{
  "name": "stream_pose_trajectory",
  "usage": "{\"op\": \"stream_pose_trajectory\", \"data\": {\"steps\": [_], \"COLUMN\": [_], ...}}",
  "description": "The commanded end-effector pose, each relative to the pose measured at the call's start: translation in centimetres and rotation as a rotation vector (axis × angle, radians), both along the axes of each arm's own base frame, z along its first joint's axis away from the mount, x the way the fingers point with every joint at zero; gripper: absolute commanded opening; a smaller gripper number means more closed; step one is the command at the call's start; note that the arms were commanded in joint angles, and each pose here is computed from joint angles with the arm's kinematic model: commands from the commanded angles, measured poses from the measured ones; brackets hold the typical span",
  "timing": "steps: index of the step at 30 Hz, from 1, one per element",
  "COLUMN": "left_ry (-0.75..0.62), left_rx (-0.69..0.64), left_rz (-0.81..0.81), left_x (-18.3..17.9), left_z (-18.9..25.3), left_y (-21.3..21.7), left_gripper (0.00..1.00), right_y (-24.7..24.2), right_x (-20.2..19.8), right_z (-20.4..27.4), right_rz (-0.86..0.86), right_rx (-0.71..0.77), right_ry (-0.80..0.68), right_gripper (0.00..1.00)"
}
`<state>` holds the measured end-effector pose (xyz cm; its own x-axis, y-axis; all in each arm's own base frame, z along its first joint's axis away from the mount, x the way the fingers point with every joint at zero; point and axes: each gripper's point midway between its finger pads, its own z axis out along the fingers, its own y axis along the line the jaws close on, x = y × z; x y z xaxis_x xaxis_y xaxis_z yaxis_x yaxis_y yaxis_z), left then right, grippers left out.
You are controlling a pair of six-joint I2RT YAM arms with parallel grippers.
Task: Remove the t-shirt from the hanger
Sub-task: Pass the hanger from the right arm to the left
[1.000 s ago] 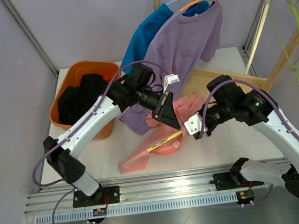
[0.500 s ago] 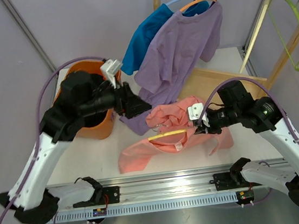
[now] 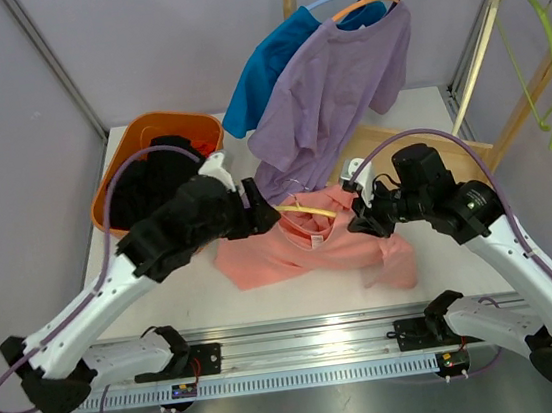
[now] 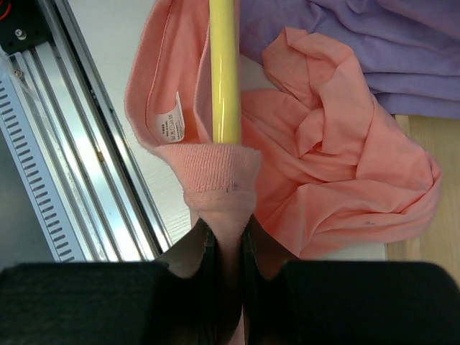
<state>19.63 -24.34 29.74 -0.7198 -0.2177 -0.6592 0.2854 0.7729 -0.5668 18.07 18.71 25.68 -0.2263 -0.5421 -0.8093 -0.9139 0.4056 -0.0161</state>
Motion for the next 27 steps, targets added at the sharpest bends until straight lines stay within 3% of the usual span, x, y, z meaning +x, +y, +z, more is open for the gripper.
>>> {"op": "stream_pose_trajectory", "data": {"steps": [1,8,13,18,20,27], "left_ry": [-0.016,-0.031,-0.067,-0.079,-0.079,-0.178], "left_rx": [0.025,0.092,0.093,0.097,0.088,-0.120], "left_rz": [0.153,0.207,0.197,0.101,0.050,-0.265], "left_x": [2.3,3.7,4.2,3.4,2.9,-1.1], "left_z": [0.1,-1.7,-1.2,-1.0,-1.1,4.4], "left_y": [-0.8,-2.2,-2.7,-3.8,-4.4,-10.1], "left_gripper": [0.70,0.60,0.11,0.00,0.00,0.00], "right_y": [1.1,1.3,1.1,1.1,1.1,1.4], "right_x": [1.7,1.1,1.2,1.2,1.2,1.9], "right_z": [3.6,3.7,3.5,3.6,3.9,3.6], "right_rz": [-0.046,-0.030,-0.040,-0.041,-0.041,-0.050], "right_rx": [0.107,0.124,0.118,0.123,0.125,0.119], "right_ry": [-0.084,-0.067,-0.071,-0.072,-0.078,-0.075], "right_gripper": [0.00,0.00,0.00,0.00,0.00,0.00]}}
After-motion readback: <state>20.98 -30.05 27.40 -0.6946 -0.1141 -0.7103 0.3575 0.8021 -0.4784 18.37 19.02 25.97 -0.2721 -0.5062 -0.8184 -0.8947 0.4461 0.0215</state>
